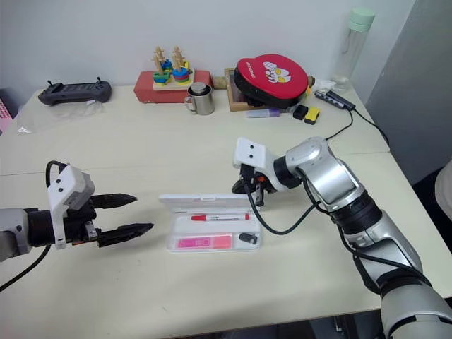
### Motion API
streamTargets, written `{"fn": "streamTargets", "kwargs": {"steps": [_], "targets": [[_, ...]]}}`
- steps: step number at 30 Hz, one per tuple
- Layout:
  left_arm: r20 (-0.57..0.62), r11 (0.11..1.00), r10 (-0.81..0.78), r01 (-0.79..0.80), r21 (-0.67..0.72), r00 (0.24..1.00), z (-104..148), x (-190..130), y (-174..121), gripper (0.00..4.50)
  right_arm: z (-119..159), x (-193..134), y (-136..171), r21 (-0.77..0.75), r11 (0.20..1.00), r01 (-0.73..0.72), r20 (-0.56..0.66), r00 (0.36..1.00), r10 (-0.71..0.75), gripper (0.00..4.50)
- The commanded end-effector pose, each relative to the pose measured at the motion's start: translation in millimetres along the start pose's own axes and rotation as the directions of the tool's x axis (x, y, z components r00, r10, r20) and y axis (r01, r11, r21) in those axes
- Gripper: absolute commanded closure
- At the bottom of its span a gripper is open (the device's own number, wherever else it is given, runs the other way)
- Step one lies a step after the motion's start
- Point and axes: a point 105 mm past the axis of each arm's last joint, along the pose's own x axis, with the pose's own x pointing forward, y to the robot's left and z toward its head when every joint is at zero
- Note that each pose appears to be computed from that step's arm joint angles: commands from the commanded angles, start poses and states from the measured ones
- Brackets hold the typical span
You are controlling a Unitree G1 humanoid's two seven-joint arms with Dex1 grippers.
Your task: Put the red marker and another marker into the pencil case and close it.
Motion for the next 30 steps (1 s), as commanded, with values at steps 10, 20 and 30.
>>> {"fn": "streamTargets", "kwargs": {"steps": [10, 20, 30], "targets": [[0.033, 0.999, 0.024, -0.026, 0.037, 0.999, 13, 3, 4, 0.00, 15, 28, 22, 0.031, 0.998, -0.055, 0.041, 0.998, 0.053, 4.48], [0.025, 0.999, 0.019, -0.020, 0.035, 1.000, 13, 2, 1, 0.00, -2, 48, 34, 0.146, 0.986, -0.081, 0.008, 0.997, 0.080, 4.48], [0.000, 0.999, 0.004, -0.004, 0.054, 1.000, 14, -1, 3, 0.00, -41, 51, 55, 0.214, 0.966, -0.145, -0.111, 0.979, 0.171, 4.48]]}}
